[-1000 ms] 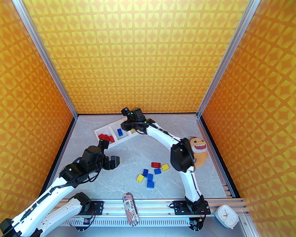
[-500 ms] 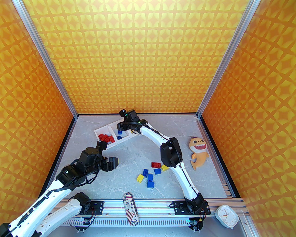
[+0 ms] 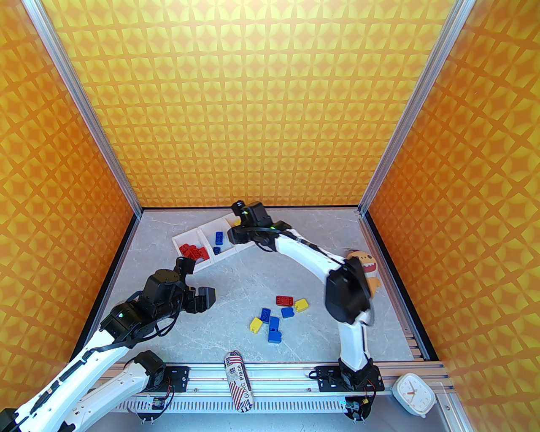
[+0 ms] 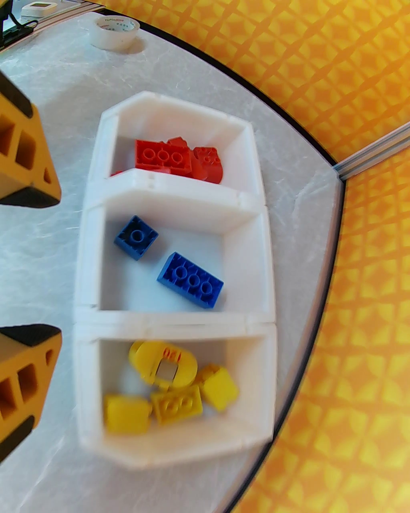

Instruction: Sort the legos into containers by color

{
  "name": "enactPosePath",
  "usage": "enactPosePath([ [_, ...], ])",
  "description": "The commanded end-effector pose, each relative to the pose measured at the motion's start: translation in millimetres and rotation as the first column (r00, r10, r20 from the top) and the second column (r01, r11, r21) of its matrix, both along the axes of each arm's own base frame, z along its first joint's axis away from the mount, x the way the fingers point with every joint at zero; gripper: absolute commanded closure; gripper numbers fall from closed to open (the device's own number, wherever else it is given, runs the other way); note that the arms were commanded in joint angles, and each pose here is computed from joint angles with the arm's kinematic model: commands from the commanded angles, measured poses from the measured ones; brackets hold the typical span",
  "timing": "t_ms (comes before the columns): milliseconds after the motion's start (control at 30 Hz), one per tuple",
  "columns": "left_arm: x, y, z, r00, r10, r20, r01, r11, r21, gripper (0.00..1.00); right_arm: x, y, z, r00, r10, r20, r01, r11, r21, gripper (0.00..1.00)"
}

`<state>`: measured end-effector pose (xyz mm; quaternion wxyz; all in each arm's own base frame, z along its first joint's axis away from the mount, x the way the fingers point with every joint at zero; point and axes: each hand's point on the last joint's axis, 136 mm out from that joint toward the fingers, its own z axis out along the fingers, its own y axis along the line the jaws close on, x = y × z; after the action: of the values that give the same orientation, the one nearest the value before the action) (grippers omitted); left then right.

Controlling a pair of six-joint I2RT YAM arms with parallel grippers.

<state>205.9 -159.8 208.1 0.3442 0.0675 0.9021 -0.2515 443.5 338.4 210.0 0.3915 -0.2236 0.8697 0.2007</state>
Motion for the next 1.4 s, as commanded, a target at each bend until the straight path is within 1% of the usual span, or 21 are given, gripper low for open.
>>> enactPosePath([
  [0,-10,-10,-10,0.998,-0.057,-0.034,0.058,0.998,0.006,0.19,-12,-33,4,0.997,-0.079,0.024,0.08,0.996,-0.049,0.47],
  [67,-12,-10,-13,0.997,-0.06,-0.05,0.06,0.998,0.013,0.2,-23,-51,0,0.992,-0.126,-0.004,0.126,0.991,-0.032,0.47],
  [167,-23,-20,-18,0.991,-0.119,-0.065,0.121,0.992,0.026,0.21,-43,-77,0,0.983,-0.183,-0.022,0.184,0.983,0.029,0.47],
  [267,-26,-26,-22,0.986,-0.147,-0.073,0.15,0.988,0.038,0.23,-62,-99,-10,0.972,-0.23,-0.047,0.232,0.972,0.04,0.46],
  [433,-28,-40,-28,0.978,-0.189,-0.084,0.194,0.98,0.053,0.24,-94,-136,-41,0.95,-0.297,-0.1,0.293,0.955,-0.054,0.46],
  [567,-27,-51,-37,0.973,-0.212,-0.091,0.218,0.974,0.056,0.24,-125,-161,-71,0.929,-0.331,-0.167,0.31,0.94,-0.139,0.46],
  [667,-27,-60,-44,0.97,-0.223,-0.101,0.229,0.972,0.05,0.24,-146,-178,-87,0.913,-0.361,-0.189,0.327,0.926,-0.188,0.45],
  [833,-30,-76,-57,0.955,-0.269,-0.126,0.279,0.957,0.074,0.24,-173,-185,-105,0.904,-0.343,-0.257,0.298,0.934,-0.198,0.45],
  [1033,-29,-94,-64,0.94,-0.308,-0.146,0.324,0.94,0.104,0.25,-185,-185,-115,0.905,-0.309,-0.292,0.243,0.94,-0.242,0.43],
  [1067,-27,-97,-74,0.937,-0.305,-0.172,0.329,0.935,0.13,0.25,-186,-185,-116,0.905,-0.308,-0.293,0.242,0.94,-0.242,0.43],
  [1100,-26,-101,-75,0.935,-0.307,-0.176,0.332,0.933,0.136,0.25,-187,-185,-116,0.904,-0.31,-0.293,0.244,0.939,-0.241,0.43],
  [1267,-20,-118,-85,0.927,-0.315,-0.202,0.353,0.916,0.192,0.26,-184,-191,-110,0.898,-0.354,-0.262,0.299,0.927,-0.229,0.42],
  [1367,-13,-129,-94,0.926,-0.292,-0.24,0.344,0.914,0.213,0.27,-181,-202,-102,0.886,-0.408,-0.22,0.356,0.903,-0.242,0.4],
])
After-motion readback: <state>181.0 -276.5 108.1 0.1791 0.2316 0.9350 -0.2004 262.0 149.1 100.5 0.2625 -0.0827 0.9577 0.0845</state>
